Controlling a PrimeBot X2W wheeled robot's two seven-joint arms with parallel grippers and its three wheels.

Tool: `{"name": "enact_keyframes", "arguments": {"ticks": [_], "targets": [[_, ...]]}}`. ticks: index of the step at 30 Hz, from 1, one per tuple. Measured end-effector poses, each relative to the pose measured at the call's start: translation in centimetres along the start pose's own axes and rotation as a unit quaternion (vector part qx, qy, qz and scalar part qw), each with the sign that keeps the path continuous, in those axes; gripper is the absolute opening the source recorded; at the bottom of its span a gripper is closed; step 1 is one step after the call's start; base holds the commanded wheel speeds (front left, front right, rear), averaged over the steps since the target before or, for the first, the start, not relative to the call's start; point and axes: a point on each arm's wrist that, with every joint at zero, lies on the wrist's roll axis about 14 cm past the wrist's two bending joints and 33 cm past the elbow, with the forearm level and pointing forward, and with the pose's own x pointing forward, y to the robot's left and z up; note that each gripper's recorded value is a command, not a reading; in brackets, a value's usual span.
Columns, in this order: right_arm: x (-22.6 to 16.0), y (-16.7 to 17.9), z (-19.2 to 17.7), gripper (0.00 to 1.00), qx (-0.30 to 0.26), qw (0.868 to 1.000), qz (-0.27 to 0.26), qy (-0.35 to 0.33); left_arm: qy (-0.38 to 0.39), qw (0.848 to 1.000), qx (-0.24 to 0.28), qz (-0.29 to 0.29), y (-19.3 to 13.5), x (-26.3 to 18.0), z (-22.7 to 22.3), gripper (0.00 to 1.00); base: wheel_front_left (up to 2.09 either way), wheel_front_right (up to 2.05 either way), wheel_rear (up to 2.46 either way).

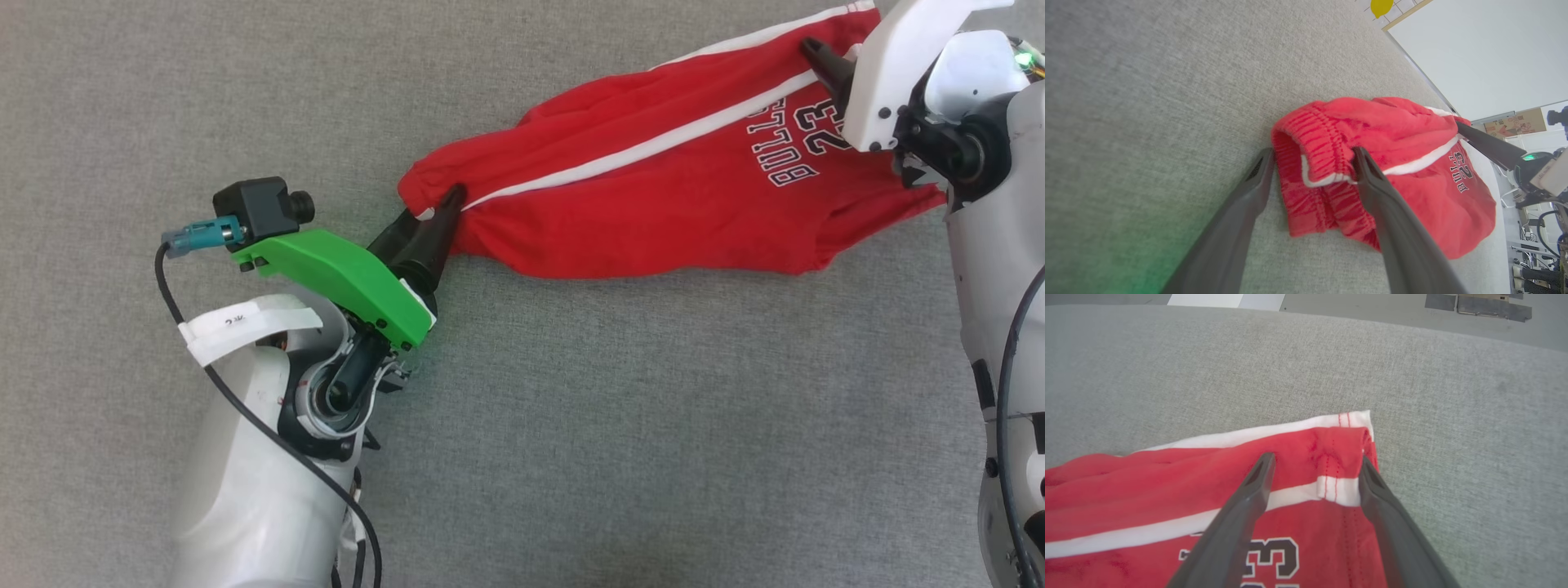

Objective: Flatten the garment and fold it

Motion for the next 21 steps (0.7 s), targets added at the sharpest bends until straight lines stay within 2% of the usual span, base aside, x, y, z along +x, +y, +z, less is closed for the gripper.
{"name": "enact_keyframes", "arguments": {"ticks": [14,18,21], "targets": [[-4.0,0.3,4.3,1.0,-0.008,0.997,0.0,-0.073,-0.056,0.998,0.017,-0.011,-1.4,-2.5,3.3,1.0,0.0,0.0,0.0],[-6.2,0.2,6.2,1.0,-0.012,0.994,-0.003,-0.109,-0.121,0.99,0.068,-0.016,-2.3,-4.3,6.1,1.0,0.0,0.0,0.0],[-7.8,-0.4,6.3,1.0,-0.02,0.993,-0.011,-0.12,-0.19,0.971,0.141,-0.024,-3.3,-6.3,8.6,1.0,0.0,0.0,0.0]]}}
